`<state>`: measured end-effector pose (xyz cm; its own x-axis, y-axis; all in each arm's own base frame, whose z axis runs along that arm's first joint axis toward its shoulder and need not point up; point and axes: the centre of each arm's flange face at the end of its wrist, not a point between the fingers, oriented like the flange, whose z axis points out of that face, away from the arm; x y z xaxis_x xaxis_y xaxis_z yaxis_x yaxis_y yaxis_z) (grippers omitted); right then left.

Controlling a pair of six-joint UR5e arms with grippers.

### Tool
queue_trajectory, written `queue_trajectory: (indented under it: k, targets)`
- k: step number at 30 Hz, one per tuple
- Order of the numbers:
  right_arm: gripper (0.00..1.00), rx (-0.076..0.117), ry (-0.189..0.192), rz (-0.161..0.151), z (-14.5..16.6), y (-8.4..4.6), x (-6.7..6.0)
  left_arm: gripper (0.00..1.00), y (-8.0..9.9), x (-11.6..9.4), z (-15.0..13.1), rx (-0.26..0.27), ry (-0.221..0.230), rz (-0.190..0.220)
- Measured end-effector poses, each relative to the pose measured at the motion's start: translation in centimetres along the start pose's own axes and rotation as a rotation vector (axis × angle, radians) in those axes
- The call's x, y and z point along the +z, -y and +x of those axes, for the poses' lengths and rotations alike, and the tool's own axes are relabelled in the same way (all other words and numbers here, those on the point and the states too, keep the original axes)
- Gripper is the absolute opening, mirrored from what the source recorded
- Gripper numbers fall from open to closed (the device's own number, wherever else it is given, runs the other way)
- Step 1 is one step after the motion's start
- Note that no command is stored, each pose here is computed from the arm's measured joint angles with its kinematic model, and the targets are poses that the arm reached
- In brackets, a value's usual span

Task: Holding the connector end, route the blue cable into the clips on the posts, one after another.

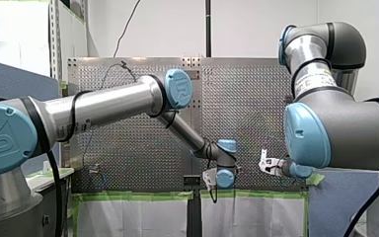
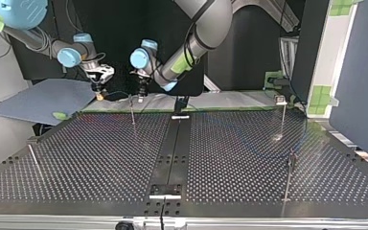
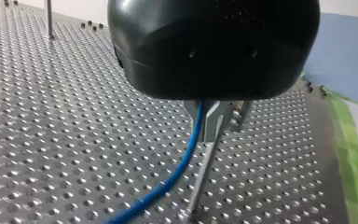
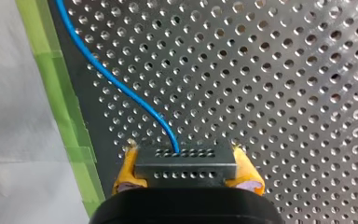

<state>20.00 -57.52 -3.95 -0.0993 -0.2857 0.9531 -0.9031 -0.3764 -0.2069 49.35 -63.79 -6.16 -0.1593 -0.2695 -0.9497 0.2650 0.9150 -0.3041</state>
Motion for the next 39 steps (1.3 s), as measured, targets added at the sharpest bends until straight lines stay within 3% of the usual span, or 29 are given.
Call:
queue_trajectory:
  k: [4,8,18,33,39]
  targets:
    - [0.0,0.017,-0.009,-0.006,0.5,-0.6,0.3,0.0,-0.6,0.3,1.3,0.014,-0.03,0.002]
    - [0.0,0.019,-0.015,-0.007,0.7,-0.9,0.5,0.0,-0.5,0.5,1.8,0.013,-0.046,0.012]
    - [0.0,0.022,-0.019,-0.005,1.5,-1.2,1.2,0.0,0.9,1.0,1.0,-0.015,-0.034,0.039]
    - [0.0,0.003,-0.024,0.012,1.7,-0.6,1.6,0.0,-0.9,2.6,0.2,-0.027,-0.033,0.034]
    - [0.0,0.002,-0.036,0.016,2.1,-0.7,2.0,0.0,-1.5,3.4,-0.2,-0.067,-0.038,0.058]
